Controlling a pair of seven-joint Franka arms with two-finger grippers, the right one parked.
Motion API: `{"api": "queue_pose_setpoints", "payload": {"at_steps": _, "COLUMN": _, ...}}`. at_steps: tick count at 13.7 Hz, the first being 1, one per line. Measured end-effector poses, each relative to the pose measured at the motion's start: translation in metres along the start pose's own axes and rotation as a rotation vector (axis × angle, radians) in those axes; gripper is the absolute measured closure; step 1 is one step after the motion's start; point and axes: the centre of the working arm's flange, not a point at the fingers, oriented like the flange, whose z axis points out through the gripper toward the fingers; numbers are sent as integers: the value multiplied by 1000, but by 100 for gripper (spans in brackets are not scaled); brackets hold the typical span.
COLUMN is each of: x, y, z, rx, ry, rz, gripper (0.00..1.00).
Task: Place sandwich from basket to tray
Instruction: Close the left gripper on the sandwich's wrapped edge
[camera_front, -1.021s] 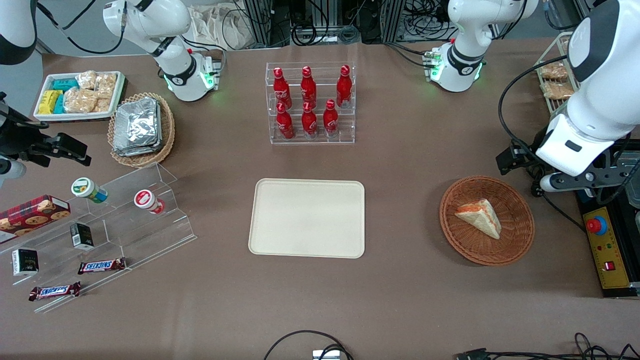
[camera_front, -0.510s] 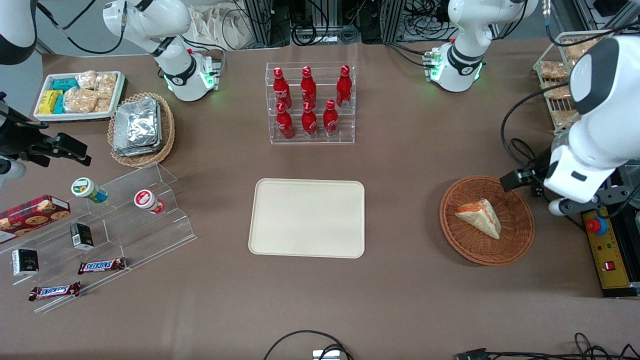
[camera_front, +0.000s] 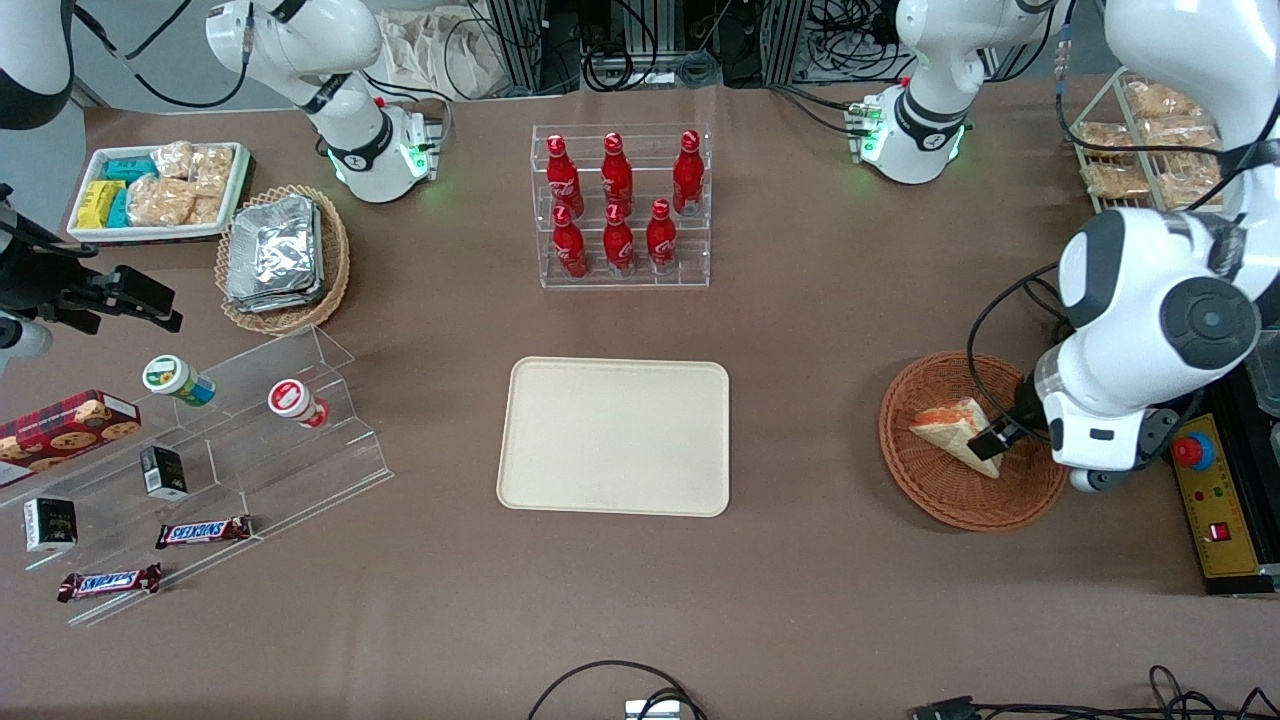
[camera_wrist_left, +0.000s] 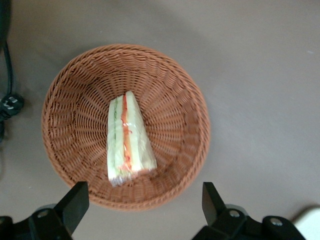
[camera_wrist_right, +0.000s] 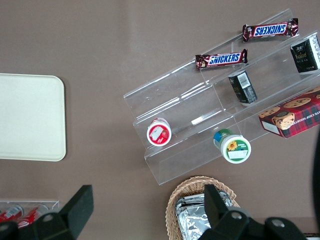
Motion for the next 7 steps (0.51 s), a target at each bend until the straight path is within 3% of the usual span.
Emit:
{"api": "queue_pose_setpoints", "payload": {"at_steps": 4, "x": -8, "y": -28, "z": 67, "rx": 8, "ry": -7, "rz": -65, "gripper": 0}}
{"api": "queue_pose_setpoints", "payload": {"at_steps": 7, "x": -18, "y": -33, "z": 91, "rx": -21, "ry": 10, "rz": -85, "gripper": 0}}
